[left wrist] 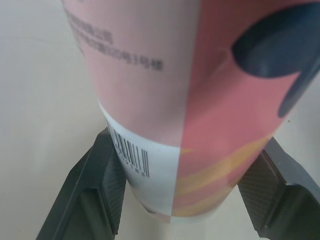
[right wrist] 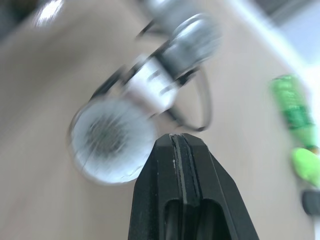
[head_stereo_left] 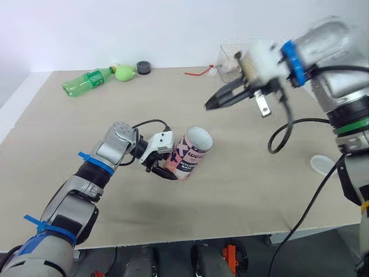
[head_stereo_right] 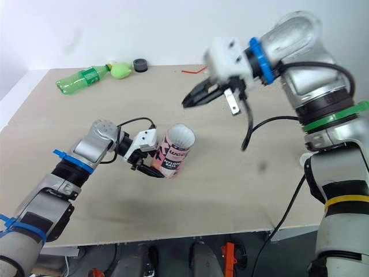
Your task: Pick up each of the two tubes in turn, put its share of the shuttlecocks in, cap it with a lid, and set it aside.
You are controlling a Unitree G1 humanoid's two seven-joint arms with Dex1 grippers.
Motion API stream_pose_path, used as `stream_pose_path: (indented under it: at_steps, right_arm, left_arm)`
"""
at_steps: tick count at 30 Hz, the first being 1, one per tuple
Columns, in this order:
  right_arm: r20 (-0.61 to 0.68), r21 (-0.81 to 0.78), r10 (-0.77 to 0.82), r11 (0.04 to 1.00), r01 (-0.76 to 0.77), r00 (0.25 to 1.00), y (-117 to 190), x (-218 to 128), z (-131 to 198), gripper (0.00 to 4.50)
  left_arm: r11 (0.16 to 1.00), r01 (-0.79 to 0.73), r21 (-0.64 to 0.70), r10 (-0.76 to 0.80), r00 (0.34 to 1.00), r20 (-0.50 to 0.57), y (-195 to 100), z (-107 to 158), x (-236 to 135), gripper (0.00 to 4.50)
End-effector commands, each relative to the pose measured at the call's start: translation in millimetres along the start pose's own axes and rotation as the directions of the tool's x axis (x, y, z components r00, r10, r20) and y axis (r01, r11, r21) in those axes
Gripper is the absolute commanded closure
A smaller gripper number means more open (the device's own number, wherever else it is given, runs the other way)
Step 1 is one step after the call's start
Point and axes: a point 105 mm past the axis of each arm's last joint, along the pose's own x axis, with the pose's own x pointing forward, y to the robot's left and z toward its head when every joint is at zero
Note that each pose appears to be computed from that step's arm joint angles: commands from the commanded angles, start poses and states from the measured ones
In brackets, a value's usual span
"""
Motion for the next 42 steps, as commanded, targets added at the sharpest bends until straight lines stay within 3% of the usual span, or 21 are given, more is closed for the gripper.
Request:
stream_pose_path:
  at_steps: [1, 5, 6, 7, 10, 13, 14, 15, 19, 26, 31, 37, 42]
  right_arm:
    - [0.189, 0.270, -0.281, 0.936, 0.225, 0.941, -14.3, -27.5, -0.4, 4.48]
    - [0.184, 0.535, -0.494, 0.776, 0.334, 0.850, 3.0, -34.2, -38.3, 4.48]
    - [0.162, 0.567, -0.526, 0.742, 0.358, 0.835, 8.8, -33.5, -46.4, 3.87]
    - [0.130, 0.607, -0.569, 0.693, 0.389, 0.812, 14.1, -33.4, -56.7, 3.70]
    - [0.012, 0.658, -0.638, 0.585, 0.474, 0.770, 33.7, -31.8, -84.2, 2.37]
    - [-0.086, 0.657, -0.641, 0.539, 0.527, 0.762, 59.1, -26.1, -105.1, 0.94]
    - [-0.099, 0.649, -0.626, 0.549, 0.527, 0.774, 67.3, -21.9, -107.7, 0.28]
    - [-0.107, 0.640, -0.608, 0.563, 0.523, 0.786, 74.1, -17.9, -109.1, 0.05]
    - [-0.102, 0.653, -0.537, 0.599, 0.464, 0.837, 93.9, -2.3, -109.0, 0.05]
    - [-0.128, 0.661, -0.483, 0.609, 0.438, 0.866, 107.6, 5.7, -115.1, 0.05]
    - [-0.256, 0.679, -0.527, 0.499, 0.539, 0.810, 109.9, -23.9, -135.8, 0.05]
    - [-0.548, 0.554, -0.561, 0.312, 0.772, 0.620, 126.5, -85.8, -175.0, 0.05]
    - [-0.679, 0.501, -0.450, 0.294, 0.814, 0.580, 145.8, -124.3, -188.1, 0.05]
  left_arm:
    - [0.998, -0.055, 0.030, 0.052, 0.996, 0.076, 3.5, 7.7, 0.8, 1.81]
    - [0.994, -0.109, 0.019, 0.104, 0.979, 0.174, 2.0, 13.0, 12.7, 1.81]
    - [0.993, -0.117, 0.002, 0.114, 0.973, 0.200, 0.8, 13.4, 15.4, 1.81]
    - [0.992, -0.128, -0.008, 0.126, 0.966, 0.226, -1.1, 13.2, 18.9, 1.81]
    - [0.985, -0.172, -0.035, 0.175, 0.944, 0.280, -6.2, 9.7, 29.3, 1.81]
    - [0.968, -0.242, -0.070, 0.251, 0.911, 0.325, -9.6, 4.3, 41.1, 1.81]
    - [0.961, -0.265, -0.085, 0.278, 0.900, 0.335, -10.0, 2.4, 44.5, 1.81]
    - [0.953, -0.287, -0.096, 0.302, 0.889, 0.345, -10.1, 1.1, 47.0, 1.81]
    - [0.916, -0.380, -0.132, 0.400, 0.830, 0.387, -7.0, -0.2, 52.6, 1.81]
    - [0.919, -0.358, -0.164, 0.394, 0.829, 0.397, -11.9, -1.3, 58.1, 1.81]
    - [0.928, -0.348, -0.132, 0.371, 0.842, 0.391, -13.9, -1.8, 57.3, 1.81]
    - [0.947, -0.306, -0.102, 0.321, 0.861, 0.394, -20.3, -0.5, 59.2, 1.81]
    - [0.958, -0.275, -0.085, 0.286, 0.871, 0.399, -22.1, 2.7, 57.9, 1.81]
